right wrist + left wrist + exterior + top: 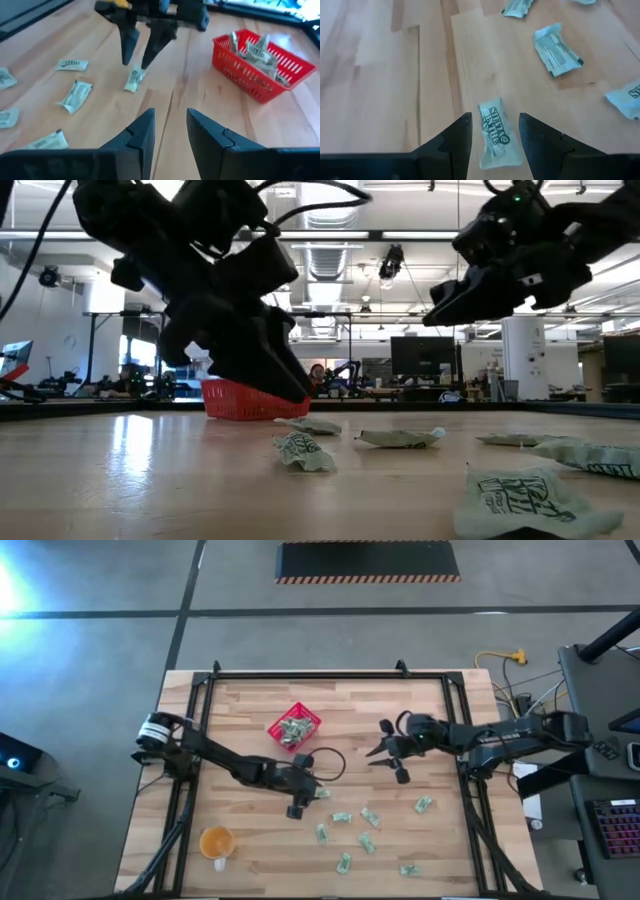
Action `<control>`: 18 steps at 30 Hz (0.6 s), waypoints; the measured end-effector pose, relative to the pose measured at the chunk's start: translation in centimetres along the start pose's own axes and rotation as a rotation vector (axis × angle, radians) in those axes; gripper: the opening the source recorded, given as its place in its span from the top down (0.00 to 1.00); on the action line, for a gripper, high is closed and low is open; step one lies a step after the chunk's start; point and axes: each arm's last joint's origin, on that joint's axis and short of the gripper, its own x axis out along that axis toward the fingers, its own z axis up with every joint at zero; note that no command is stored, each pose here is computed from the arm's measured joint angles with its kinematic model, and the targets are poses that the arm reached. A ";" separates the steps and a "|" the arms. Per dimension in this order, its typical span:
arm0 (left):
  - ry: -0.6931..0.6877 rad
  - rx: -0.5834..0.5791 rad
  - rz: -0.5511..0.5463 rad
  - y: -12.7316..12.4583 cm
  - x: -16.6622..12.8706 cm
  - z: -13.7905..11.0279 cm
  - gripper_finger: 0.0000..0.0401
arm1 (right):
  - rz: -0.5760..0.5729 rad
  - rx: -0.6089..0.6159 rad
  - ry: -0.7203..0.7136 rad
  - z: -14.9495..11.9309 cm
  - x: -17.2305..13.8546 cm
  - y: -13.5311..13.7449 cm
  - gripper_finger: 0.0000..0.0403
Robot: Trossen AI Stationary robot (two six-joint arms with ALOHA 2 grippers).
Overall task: Pick and place Stevia / Truvia into bins
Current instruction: Put the white stevia packet into the red bin
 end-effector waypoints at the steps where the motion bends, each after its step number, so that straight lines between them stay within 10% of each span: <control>1: 0.007 -0.013 0.000 0.0 0.1 -0.1 0.64 | -0.003 -0.004 -0.011 -0.1 -0.1 0.1 0.75; 18: 0.056 -0.051 -0.072 0.1 1.2 -1.3 0.65 | -0.010 -0.005 -0.044 -0.2 -0.8 0.3 0.80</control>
